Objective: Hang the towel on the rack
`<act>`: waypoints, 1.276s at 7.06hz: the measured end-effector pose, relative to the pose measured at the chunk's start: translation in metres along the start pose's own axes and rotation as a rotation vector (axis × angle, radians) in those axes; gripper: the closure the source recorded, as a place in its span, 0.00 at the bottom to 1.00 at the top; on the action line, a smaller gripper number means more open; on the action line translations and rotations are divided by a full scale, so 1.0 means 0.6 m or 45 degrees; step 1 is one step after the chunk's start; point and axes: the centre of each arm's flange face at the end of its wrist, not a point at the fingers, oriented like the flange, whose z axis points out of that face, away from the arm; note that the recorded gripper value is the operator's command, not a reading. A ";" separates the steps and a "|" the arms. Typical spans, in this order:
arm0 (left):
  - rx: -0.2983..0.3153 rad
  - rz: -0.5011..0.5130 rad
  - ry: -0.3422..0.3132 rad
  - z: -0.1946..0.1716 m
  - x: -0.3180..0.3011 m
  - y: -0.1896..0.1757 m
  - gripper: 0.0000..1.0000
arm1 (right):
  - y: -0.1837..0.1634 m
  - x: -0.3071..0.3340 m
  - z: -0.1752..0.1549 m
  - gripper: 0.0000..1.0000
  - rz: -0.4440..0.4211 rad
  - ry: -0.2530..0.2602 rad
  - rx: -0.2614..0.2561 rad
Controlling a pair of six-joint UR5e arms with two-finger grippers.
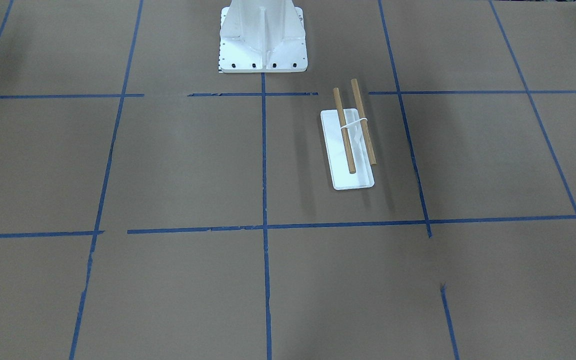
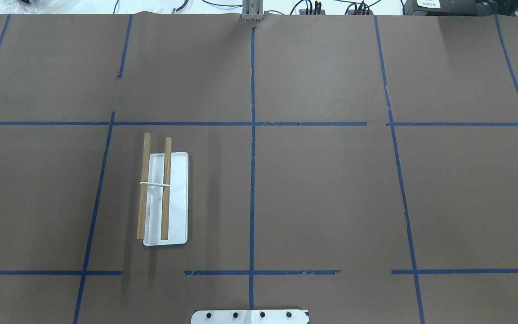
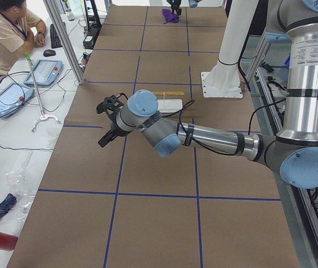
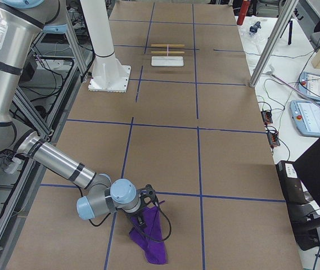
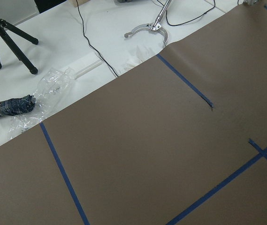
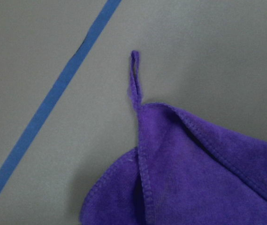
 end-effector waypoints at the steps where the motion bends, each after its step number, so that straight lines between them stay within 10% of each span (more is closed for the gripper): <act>1: 0.002 0.002 -0.001 0.000 0.000 -0.001 0.00 | 0.000 -0.007 0.008 0.27 -0.020 -0.011 -0.018; 4: 0.004 0.002 -0.001 -0.001 0.001 -0.003 0.00 | 0.002 -0.016 0.026 1.00 -0.086 -0.018 -0.060; 9: 0.003 0.002 -0.001 0.000 0.000 -0.003 0.00 | -0.021 -0.021 0.011 1.00 -0.210 0.046 -0.029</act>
